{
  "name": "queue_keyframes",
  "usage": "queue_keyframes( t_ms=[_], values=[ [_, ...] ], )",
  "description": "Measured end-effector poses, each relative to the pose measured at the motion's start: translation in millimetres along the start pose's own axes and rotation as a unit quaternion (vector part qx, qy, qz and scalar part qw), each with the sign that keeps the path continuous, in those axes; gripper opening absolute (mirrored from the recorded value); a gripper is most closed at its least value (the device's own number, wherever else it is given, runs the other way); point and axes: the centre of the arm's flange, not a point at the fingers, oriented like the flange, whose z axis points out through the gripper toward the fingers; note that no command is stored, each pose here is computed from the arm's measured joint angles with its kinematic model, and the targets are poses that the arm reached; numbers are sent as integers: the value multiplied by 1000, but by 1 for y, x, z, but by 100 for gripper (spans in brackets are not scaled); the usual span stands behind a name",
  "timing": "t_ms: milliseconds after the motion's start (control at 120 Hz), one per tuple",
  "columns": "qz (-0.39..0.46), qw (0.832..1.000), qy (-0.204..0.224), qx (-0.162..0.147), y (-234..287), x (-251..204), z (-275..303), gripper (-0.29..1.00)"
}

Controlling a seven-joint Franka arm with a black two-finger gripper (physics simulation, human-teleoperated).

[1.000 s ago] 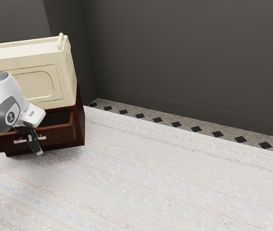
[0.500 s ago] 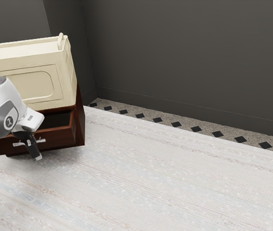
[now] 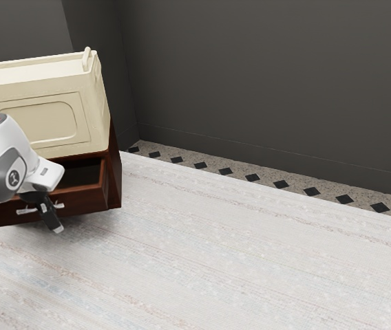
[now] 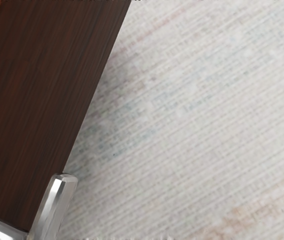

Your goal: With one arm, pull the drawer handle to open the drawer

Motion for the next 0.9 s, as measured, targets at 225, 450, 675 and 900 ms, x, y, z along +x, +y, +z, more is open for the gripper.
queue_keyframes(
  t_ms=[225, 450, 675, 900],
  values=[
    [-13, 1000, 5, 2, 8, -8, -7, 69],
    [-20, 1000, 9, 2, 18, -13, -10, 69],
    [-21, 1000, 13, 1, 26, -9, -13, 69],
    [-24, 999, 22, 12, 27, -9, -26, 70]
  ],
)
